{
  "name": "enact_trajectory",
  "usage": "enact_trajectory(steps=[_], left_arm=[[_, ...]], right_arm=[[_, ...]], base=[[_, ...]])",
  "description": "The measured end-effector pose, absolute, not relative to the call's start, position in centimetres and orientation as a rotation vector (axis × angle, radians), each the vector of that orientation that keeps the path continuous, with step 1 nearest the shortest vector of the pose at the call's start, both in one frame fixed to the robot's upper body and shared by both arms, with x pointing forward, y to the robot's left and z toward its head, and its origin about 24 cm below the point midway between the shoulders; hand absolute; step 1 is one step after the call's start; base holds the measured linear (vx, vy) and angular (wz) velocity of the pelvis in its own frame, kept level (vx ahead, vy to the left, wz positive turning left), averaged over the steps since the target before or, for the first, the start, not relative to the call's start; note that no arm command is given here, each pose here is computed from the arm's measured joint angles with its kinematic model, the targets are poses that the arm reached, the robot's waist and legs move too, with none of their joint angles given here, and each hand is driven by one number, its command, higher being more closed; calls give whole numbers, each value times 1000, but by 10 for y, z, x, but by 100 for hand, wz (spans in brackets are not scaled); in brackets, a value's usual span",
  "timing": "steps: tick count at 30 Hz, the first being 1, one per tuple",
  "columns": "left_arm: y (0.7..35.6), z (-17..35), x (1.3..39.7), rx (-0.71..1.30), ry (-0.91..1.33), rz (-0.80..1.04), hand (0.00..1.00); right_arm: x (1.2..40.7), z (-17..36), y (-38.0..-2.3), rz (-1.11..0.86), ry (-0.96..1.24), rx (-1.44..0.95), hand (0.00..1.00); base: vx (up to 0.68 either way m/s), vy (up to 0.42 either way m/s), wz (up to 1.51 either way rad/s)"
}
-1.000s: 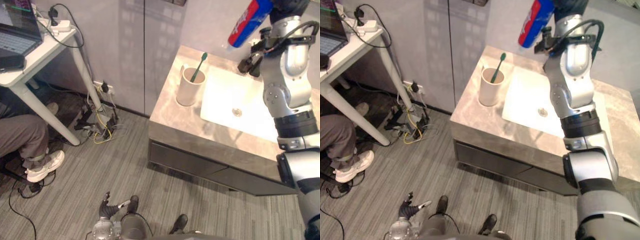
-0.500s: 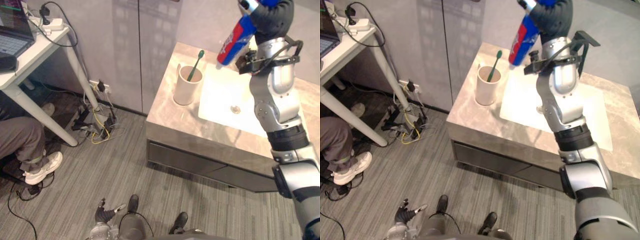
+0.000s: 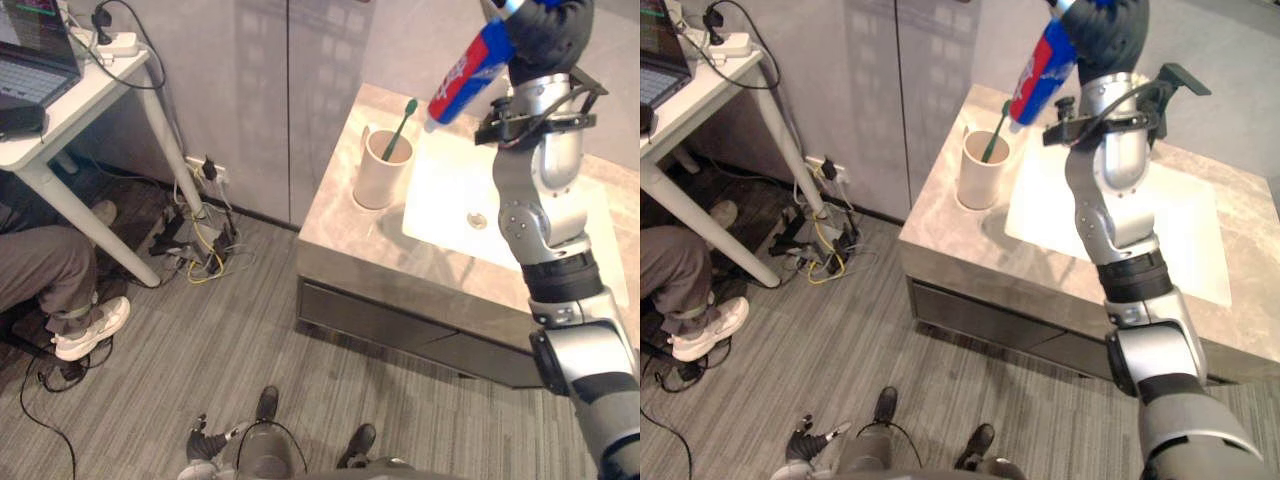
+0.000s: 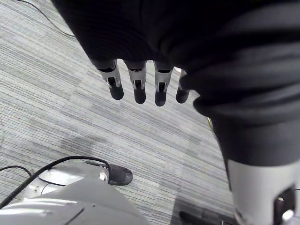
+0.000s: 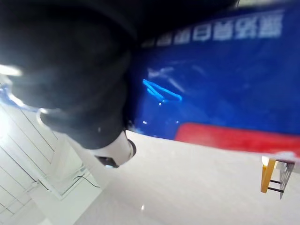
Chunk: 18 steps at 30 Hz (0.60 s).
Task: Organize washtable
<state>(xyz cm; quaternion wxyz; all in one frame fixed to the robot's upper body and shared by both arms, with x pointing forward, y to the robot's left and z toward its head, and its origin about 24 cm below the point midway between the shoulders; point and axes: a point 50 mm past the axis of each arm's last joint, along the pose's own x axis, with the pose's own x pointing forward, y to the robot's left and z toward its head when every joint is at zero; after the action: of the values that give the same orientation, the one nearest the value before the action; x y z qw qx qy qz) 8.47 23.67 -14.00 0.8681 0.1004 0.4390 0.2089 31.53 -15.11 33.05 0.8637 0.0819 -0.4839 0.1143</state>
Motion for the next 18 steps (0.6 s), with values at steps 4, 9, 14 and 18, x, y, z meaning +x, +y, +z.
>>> enact_trajectory(steps=[4,9,14,18], left_arm=[[237,-140,84,209,920,438,0],[237,-141,84,206,924,439,0],[236,-142,81,198,937,443,0],[236,-142,81,199,936,443,0]], right_arm=[[316,330,-151,237,-1012,174,100],[316,330,-151,229,-1009,180,100],[318,328,-148,228,-998,216,100],[323,323,-150,212,-972,218,100]], base=[[-3,7,3],[-4,16,12],[1,2,1],[0,0,0]])
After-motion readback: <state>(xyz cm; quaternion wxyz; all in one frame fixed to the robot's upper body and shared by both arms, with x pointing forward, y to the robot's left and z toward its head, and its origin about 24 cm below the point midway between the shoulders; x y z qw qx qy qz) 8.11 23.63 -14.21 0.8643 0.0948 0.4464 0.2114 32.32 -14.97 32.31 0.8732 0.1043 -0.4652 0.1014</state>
